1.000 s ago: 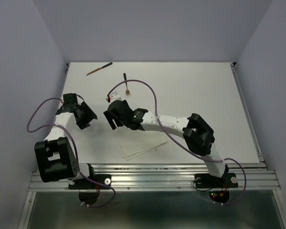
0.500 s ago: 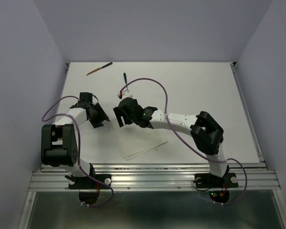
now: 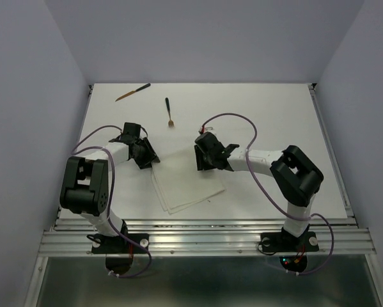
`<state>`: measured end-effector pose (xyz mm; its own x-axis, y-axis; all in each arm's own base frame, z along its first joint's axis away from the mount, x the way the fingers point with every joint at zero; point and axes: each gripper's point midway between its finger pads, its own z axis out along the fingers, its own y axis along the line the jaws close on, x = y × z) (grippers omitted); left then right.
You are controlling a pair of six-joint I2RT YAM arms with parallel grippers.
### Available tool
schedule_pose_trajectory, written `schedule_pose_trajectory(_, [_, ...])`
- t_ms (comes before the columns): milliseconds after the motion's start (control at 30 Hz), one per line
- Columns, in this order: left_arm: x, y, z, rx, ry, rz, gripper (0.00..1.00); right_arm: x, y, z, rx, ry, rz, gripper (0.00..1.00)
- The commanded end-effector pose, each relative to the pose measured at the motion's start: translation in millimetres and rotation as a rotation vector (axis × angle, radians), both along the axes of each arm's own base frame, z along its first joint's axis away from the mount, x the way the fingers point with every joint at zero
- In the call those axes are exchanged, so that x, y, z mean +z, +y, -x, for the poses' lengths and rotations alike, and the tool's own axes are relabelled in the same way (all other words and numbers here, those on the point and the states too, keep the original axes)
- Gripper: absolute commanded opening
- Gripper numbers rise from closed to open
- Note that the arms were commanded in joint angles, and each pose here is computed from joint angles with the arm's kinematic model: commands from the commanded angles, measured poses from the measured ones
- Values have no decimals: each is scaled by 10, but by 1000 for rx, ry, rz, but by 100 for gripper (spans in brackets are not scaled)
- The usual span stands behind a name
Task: Fold the napkin into a case and place the utensils inside
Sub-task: Fold the lower triangle-folded napkin at the center of the board.
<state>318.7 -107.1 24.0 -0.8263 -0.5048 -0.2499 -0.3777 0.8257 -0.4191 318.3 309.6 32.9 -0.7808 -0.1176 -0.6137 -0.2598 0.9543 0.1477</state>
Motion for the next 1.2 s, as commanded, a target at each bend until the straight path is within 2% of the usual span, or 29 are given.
schedule_pose_trajectory(0, [-39, -138, -50, -13, 9, 5, 50, -85, -111, -28, -47, -4, -10, 49])
schedule_pose_trajectory(167, [-51, -221, -89, -27, 10, 7, 50, -182, -505, -185, -136, -1, 32, 49])
schedule_pose_trajectory(400, [129, -215, -235, -35, -29, -11, 52, 6, -595, -353, -141, -72, 76, 49])
schedule_pose_trajectory(500, [288, -144, -295, -29, -58, -54, 59, 178, -420, -389, -87, -80, 12, 50])
schedule_pose_trajectory(567, [383, -61, -297, -18, -71, -89, 61, 344, -262, -393, -49, -102, -34, 54])
schedule_pose_trajectory(700, [569, 128, -313, 24, -95, -135, 61, 610, 92, -335, 14, -162, -60, 71])
schedule_pose_trajectory(800, [658, 305, -315, 68, -104, -141, 61, 671, 410, -289, 69, -193, -65, 80])
schedule_pose_trajectory(1033, [696, 584, -263, 171, -108, -106, 60, 775, 1223, -204, 198, -249, -69, 86])
schedule_pose_trajectory(1167, [712, 687, -226, 193, -109, -114, 60, 542, 1471, -235, 234, -222, -27, 87])
